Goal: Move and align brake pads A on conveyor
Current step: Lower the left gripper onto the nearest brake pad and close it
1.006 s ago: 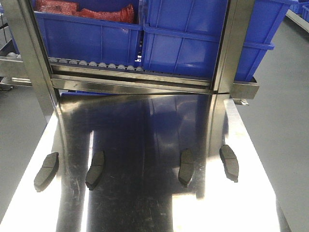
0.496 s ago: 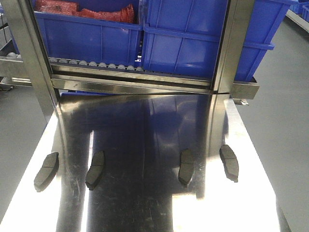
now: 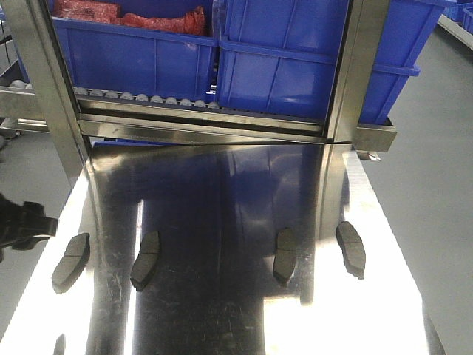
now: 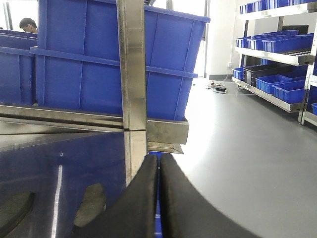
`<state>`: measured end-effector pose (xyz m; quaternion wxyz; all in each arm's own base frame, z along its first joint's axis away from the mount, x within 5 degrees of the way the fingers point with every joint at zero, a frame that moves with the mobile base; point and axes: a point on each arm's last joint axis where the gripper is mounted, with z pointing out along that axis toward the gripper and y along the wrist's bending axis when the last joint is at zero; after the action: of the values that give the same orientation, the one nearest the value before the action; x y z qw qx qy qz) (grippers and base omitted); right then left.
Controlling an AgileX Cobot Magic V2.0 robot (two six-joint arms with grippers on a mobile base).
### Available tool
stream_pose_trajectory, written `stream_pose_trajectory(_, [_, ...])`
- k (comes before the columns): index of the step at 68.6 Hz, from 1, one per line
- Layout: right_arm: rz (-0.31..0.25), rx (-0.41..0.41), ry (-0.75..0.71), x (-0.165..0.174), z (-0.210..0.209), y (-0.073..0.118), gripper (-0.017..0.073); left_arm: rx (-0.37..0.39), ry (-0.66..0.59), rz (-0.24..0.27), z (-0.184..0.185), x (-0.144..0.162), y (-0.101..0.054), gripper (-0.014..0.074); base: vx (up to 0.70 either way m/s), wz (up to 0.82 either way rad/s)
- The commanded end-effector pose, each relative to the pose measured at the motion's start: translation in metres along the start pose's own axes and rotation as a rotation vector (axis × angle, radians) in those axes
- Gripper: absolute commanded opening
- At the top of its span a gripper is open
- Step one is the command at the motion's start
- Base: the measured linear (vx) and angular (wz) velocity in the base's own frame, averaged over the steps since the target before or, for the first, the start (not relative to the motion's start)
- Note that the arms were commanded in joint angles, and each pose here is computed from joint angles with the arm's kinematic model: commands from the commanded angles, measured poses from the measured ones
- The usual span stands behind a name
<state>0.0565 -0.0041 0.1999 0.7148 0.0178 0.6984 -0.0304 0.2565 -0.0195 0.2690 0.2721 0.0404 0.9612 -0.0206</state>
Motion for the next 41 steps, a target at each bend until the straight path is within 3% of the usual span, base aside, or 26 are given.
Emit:
stream_pose_trajectory(1, [-0.009, -0.001, -0.077, -0.004, -0.001, 0.0, -0.0011, 0.011, -0.021, -0.004, 0.009, -0.021, -0.002, 0.0502, 0.0, 0.0])
stream_pose_trajectory(17, [-0.009, -0.001, -0.077, -0.004, -0.001, 0.0, -0.0011, 0.013, 0.081, -0.005, 0.049, -0.043, -0.001, 0.0502, 0.0, 0.0])
stream_pose_trajectory(41, [-0.009, -0.001, -0.077, -0.004, -0.001, 0.0, -0.0011, 0.041, 0.247, 0.048, 0.091, -0.058, -0.004, 0.0502, 0.0, 0.0])
